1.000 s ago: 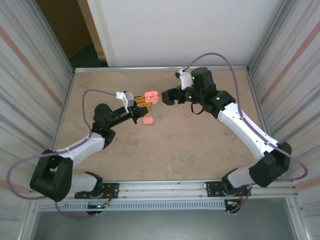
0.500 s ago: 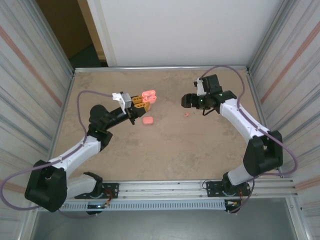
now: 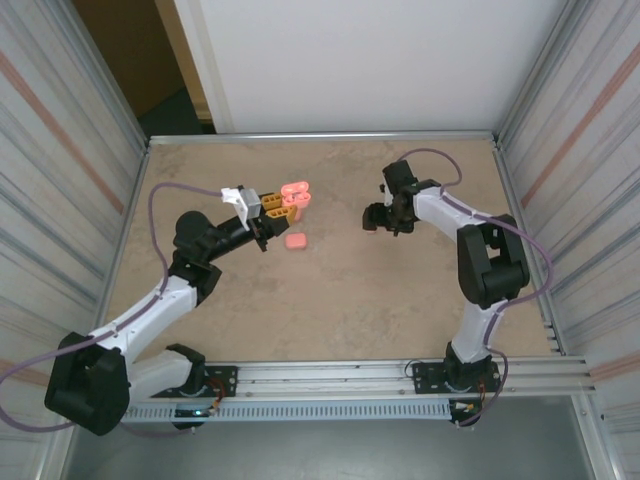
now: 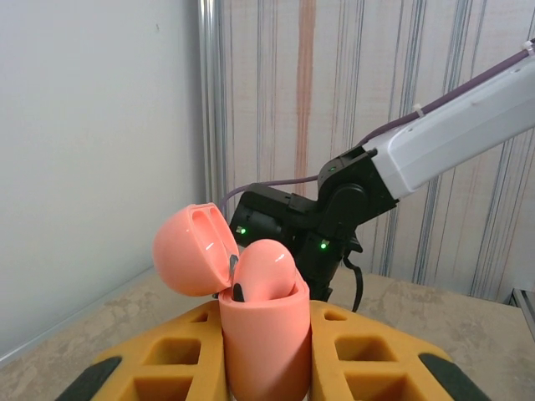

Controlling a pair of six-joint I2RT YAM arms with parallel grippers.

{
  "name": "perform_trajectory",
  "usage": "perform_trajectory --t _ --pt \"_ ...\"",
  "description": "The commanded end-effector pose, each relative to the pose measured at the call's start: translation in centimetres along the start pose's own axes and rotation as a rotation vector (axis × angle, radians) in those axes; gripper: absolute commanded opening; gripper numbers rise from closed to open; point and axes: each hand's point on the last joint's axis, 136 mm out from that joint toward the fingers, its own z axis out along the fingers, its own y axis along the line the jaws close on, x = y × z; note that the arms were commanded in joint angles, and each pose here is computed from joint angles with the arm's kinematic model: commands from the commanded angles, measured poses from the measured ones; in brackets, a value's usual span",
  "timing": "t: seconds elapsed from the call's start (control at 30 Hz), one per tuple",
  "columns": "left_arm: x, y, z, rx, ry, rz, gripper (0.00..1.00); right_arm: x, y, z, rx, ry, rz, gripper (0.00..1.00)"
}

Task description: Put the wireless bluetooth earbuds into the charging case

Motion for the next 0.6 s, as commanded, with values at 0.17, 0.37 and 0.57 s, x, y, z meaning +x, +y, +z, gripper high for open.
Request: perform_trajectory --t 0.17,0.37,0.57 --pt "-1.7 -0.4 -0.1 -0.001 -0.027 0.056 0.0 -1.5 -0.5 2.0 0.101 0.004 -0.055 0.73" --pt "-1.6 -0.4 -0.1 0.0 -0.024 0.057 0.0 -1.9 -0.2 3.2 0.13 0.025 -0.093 0.74" --pt "-1.6 -0.3 -0.1 0.0 -0.018 0.059 0.0 -1.2 -0.8 4.0 0.173 0.054 -0.114 0.73"
